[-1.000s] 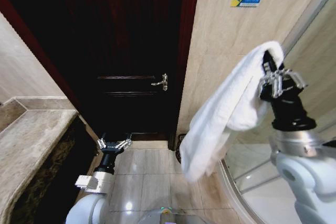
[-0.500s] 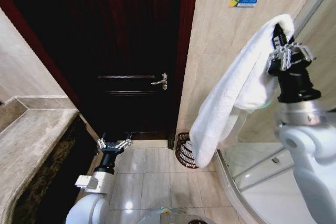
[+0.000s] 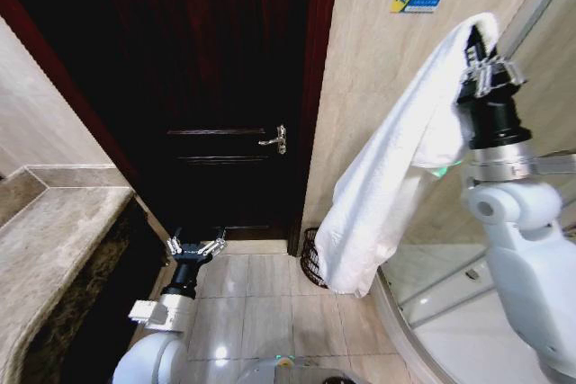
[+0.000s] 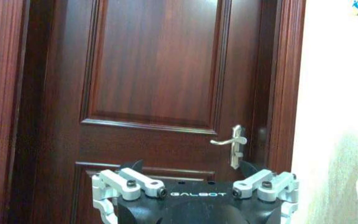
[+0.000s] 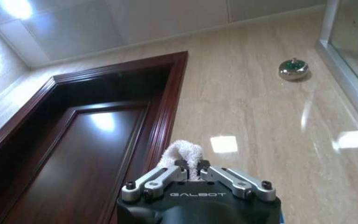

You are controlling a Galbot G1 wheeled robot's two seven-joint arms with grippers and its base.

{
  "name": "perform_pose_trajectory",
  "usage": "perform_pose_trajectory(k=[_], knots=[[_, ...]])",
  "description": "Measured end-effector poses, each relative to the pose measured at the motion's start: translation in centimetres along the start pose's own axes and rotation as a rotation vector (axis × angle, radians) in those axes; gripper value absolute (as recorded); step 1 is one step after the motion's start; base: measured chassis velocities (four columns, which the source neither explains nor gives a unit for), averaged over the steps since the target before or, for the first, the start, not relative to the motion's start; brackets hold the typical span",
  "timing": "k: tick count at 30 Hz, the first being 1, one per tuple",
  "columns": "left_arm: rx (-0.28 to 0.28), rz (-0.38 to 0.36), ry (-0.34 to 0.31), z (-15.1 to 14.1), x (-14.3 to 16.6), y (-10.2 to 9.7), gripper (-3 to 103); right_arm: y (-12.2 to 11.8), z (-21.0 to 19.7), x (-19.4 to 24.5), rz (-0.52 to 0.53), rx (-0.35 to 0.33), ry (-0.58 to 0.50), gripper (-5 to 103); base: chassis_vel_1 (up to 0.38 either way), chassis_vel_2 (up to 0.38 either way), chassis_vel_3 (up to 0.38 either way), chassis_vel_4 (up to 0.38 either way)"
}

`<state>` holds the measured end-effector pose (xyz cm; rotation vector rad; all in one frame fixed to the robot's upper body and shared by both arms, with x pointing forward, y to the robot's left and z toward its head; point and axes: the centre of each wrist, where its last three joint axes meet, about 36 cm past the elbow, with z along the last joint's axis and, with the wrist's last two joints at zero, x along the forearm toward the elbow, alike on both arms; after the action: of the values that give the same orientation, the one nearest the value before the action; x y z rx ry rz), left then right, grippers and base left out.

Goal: Discard the used towel into the hamper.

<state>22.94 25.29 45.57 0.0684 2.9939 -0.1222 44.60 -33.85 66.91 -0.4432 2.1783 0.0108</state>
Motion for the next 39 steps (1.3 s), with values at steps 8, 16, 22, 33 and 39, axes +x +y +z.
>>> perform_pose_trajectory(k=[8, 16, 22, 33, 39], knots=[[0.000, 0.000, 0.000, 0.0, 0.0, 0.0, 100, -1.0, 1.5, -3.0, 0.006, -0.013, -0.046, 5, 0.000, 0.000, 0.000, 0.000], [0.000, 0.000, 0.000, 0.0, 0.0, 0.0, 100, -2.1, 5.9, -2.4, 0.074, -0.062, -0.012, 5, 0.000, 0.000, 0.000, 0.000], [0.000, 0.000, 0.000, 0.0, 0.0, 0.0, 100, -2.7, 9.7, -0.1, 0.110, -0.080, 0.038, 5, 0.000, 0.000, 0.000, 0.000], [0.000, 0.000, 0.000, 0.0, 0.0, 0.0, 100, -2.7, 11.5, 5.3, 0.154, -0.065, 0.137, 5, 0.000, 0.000, 0.000, 0.000], [0.000, 0.000, 0.000, 0.0, 0.0, 0.0, 100, -2.7, 11.6, 6.4, 0.155, -0.058, 0.164, 5, 0.000, 0.000, 0.000, 0.000]])
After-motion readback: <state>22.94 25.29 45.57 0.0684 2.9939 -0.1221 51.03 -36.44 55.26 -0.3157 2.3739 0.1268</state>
